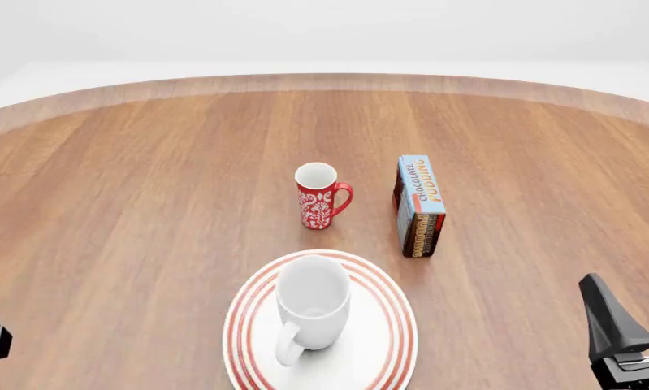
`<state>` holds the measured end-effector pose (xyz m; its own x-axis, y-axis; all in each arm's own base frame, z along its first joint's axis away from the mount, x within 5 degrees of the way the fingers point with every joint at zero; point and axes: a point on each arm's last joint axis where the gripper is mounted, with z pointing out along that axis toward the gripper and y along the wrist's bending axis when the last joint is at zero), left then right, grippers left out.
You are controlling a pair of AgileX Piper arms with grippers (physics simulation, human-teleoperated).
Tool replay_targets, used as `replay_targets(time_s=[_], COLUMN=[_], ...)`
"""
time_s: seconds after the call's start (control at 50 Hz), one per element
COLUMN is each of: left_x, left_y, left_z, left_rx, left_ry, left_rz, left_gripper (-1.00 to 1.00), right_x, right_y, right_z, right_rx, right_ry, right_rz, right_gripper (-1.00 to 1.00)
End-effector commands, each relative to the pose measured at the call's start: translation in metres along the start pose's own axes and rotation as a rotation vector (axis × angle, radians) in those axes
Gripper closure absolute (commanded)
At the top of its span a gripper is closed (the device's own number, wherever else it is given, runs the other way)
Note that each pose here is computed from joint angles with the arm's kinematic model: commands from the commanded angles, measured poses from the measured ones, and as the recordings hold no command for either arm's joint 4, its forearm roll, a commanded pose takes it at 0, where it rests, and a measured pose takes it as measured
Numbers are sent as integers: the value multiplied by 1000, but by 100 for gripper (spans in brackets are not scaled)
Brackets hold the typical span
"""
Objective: Pick up the white mug and put it on the plate, and put the chocolate pudding to the right of the plate.
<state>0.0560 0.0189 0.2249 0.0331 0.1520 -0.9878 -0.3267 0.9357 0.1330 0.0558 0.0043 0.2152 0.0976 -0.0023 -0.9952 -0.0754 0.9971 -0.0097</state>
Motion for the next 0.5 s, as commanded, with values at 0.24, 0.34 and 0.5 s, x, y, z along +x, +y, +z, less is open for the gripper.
replay_targets(time_s=[0.24, 0.34, 0.5], left_x=[7, 7, 7], left_y=[3, 2, 2], left_z=[-4, -4, -4], left_rx=[-71, -67, -62], left_ry=[-39, -41, -44], left_rz=[-17, -23, -30], left_gripper=[-100, -100, -100], right_x=[-1, -2, -4], right_y=[-1, -1, -2], right_z=[0, 0, 0], right_rx=[10, 15, 27], right_ry=[-4, -8, -12], right_rz=[0, -3, -12], right_gripper=[-100, -100, -100])
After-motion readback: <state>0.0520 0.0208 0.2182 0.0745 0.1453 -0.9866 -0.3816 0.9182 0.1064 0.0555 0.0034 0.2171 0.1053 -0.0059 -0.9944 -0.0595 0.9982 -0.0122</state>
